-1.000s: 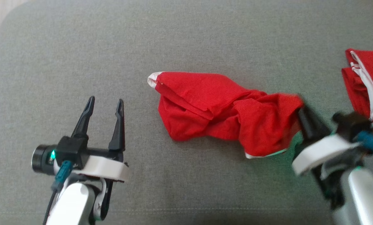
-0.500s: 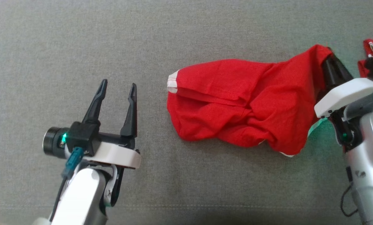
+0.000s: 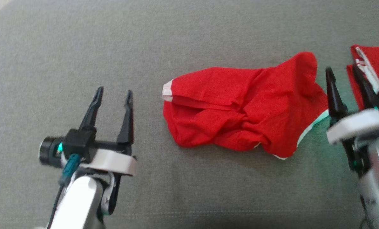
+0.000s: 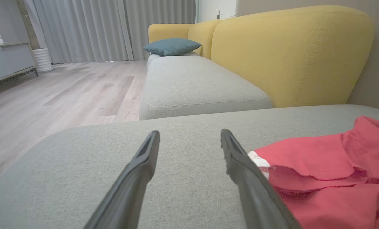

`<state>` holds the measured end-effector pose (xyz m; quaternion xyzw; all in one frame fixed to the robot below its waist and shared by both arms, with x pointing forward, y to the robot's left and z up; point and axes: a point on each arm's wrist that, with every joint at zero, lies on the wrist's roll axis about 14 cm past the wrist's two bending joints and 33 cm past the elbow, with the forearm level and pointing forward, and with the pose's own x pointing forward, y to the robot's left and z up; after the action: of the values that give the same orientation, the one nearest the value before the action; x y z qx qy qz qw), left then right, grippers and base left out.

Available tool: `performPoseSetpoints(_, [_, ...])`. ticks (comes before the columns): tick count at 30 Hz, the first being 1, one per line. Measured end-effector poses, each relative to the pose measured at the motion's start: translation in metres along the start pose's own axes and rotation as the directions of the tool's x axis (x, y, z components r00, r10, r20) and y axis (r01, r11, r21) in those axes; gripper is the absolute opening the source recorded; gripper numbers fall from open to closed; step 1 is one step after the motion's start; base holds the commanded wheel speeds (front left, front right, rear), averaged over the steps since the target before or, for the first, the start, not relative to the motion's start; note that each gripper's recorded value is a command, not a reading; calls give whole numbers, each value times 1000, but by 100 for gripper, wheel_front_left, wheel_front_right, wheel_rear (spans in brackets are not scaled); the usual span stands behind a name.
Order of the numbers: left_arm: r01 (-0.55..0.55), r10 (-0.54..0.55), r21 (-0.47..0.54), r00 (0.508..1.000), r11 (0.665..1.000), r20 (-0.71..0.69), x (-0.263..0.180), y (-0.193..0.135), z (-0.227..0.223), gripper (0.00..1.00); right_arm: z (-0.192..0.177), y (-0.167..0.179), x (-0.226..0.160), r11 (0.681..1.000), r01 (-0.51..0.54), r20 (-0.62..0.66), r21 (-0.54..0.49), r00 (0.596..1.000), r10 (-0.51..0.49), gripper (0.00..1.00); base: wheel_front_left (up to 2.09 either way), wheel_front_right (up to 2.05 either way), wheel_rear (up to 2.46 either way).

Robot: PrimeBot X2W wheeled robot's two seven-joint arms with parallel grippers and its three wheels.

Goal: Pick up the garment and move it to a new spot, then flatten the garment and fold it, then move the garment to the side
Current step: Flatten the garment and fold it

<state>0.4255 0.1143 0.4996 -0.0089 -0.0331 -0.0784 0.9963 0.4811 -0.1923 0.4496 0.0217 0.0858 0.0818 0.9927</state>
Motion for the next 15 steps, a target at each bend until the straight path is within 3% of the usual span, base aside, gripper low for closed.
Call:
performPoseSetpoints(3, [-17,17,9,1000,1000,-2,-6,4,1,100,4,-5,-22,1000,21,37,-21,999,-20,100,0,0,0])
performPoseSetpoints(8, [-11,11,18,1000,1000,2,-15,2,4,100,39,21,-51,1000,4,176,-25,984,1,100,0,0,0])
performPoseSetpoints(15, [-14,14,25,1000,1000,1,-28,1,6,100,47,48,-85,1000,-13,193,9,981,11,100,0,0,0])
